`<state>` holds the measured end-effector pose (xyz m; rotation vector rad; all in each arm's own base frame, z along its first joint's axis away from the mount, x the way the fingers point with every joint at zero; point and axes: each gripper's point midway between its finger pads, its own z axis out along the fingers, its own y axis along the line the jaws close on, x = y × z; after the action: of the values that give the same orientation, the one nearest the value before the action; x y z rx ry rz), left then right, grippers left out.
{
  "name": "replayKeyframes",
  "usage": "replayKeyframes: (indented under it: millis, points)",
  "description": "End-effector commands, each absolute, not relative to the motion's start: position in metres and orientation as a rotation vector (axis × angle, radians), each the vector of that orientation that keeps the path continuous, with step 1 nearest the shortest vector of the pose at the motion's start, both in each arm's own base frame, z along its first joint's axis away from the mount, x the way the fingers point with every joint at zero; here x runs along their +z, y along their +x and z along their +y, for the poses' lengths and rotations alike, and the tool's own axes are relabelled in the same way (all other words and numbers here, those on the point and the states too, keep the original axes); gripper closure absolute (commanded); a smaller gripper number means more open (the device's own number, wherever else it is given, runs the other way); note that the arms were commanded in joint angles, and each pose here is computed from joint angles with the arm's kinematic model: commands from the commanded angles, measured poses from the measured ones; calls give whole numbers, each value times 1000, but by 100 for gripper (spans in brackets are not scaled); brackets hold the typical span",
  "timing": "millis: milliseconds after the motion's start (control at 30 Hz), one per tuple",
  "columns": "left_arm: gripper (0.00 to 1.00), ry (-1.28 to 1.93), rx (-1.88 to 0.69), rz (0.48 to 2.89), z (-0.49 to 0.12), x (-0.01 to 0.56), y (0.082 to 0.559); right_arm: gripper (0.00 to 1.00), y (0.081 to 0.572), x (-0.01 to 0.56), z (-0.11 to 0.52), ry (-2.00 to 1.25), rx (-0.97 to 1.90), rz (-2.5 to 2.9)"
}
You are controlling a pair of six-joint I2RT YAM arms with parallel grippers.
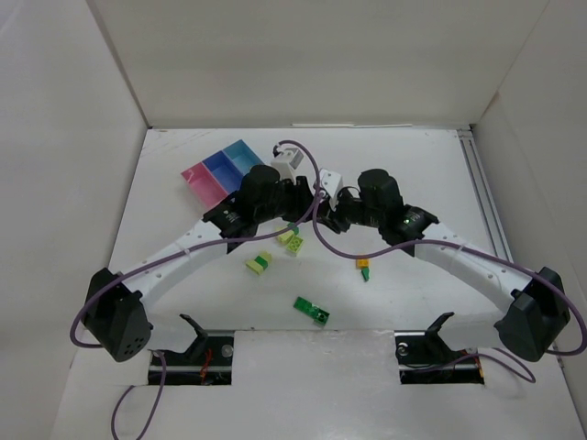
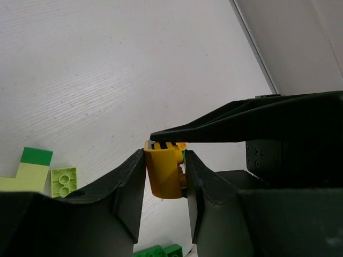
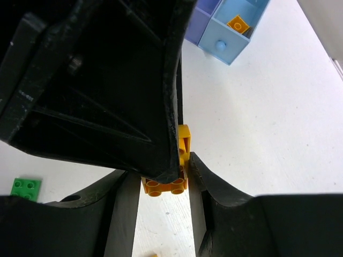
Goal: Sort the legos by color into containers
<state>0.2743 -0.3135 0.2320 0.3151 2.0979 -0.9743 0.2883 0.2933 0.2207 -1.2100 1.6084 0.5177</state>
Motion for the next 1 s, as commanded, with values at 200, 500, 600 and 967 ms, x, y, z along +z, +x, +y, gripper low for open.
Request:
replayKeyframes:
  millis: [200, 500, 600, 967]
  points:
    - [100, 384, -994, 2040, -323, 260, 271, 53, 314, 283, 307, -1028, 510, 1489]
    - [100, 214, -823, 2007, -285, 278, 312, 13, 301, 279, 314, -1078, 589, 1483]
    - [100, 194, -788, 2003, -276, 278, 316, 1, 303, 276, 309, -1060, 558, 1505]
    - [100, 8, -670, 2016, -220, 275, 345, 1, 307, 284, 287, -994, 454, 1526]
